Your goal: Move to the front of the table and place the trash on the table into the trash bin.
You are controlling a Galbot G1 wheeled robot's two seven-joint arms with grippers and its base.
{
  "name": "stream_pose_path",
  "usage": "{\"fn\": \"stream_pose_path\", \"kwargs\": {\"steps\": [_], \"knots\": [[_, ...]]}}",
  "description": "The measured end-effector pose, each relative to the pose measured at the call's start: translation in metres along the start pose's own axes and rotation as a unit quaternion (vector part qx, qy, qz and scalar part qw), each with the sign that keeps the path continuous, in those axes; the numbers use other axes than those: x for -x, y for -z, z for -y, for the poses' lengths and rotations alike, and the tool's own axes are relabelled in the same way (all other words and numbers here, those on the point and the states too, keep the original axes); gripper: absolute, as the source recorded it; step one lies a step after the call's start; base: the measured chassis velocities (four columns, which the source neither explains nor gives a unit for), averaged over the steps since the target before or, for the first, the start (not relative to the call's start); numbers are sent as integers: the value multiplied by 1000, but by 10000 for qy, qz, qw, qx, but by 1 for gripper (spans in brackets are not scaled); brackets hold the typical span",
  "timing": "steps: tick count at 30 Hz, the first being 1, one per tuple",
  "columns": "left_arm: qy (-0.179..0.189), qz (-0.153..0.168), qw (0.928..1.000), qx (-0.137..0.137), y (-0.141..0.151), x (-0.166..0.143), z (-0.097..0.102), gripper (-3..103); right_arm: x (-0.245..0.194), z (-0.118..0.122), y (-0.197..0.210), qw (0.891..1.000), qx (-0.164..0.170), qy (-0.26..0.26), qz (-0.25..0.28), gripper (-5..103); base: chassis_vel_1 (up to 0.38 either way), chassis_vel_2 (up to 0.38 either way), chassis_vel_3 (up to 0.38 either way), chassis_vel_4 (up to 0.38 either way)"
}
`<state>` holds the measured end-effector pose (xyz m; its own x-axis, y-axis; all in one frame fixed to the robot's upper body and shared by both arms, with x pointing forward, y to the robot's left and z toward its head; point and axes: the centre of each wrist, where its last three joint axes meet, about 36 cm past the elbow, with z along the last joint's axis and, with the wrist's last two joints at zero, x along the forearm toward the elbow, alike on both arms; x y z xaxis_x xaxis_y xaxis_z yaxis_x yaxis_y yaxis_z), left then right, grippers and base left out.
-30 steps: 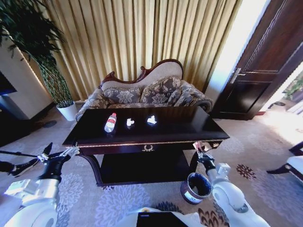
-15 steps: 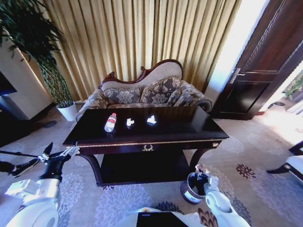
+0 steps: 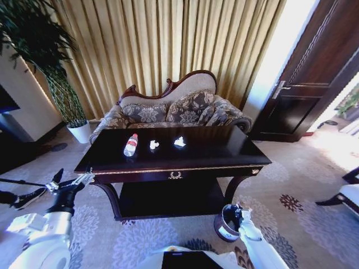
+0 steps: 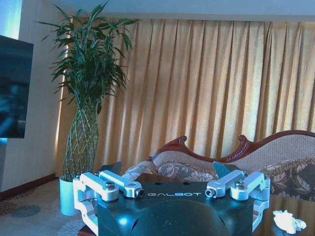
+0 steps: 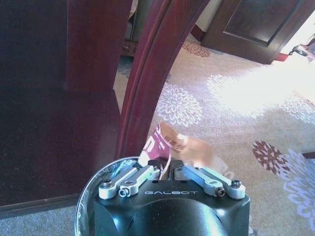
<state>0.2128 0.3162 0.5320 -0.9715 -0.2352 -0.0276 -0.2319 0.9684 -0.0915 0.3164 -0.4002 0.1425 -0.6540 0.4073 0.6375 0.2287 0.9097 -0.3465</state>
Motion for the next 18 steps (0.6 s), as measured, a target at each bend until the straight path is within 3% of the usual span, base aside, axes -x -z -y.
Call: {"fn": "stream_pose_path", "kwargs": {"steps": [1, 3, 10, 12, 16, 18], "knots": [[-3, 0, 10000, -3, 0, 0, 0, 100, 0, -1, 0, 10000, 2, 3, -1, 16, 0, 0, 0, 0], [-7, 1, 10000, -6, 0, 0, 0, 100, 0, -1, 0, 10000, 7, 7, -3, 16, 0, 0, 0, 0], [-34, 2, 10000, -12, 0, 1, 1, 100, 0, -4, 4, 10000, 40, 16, 37, 48, 0, 0, 0, 0], [-33, -2, 10000, -11, 0, 1, 1, 100, 0, -3, 4, 10000, 41, 15, 41, 48, 0, 0, 0, 0], [-34, -6, 10000, -10, 0, 1, 1, 100, -1, -1, 4, 10000, 59, 7, 46, 70, 0, 0, 0, 0], [-34, -6, 10000, -10, 0, 1, 1, 100, -1, -1, 4, 10000, 66, 2, 43, 70, 0, 0, 0, 0]]}}
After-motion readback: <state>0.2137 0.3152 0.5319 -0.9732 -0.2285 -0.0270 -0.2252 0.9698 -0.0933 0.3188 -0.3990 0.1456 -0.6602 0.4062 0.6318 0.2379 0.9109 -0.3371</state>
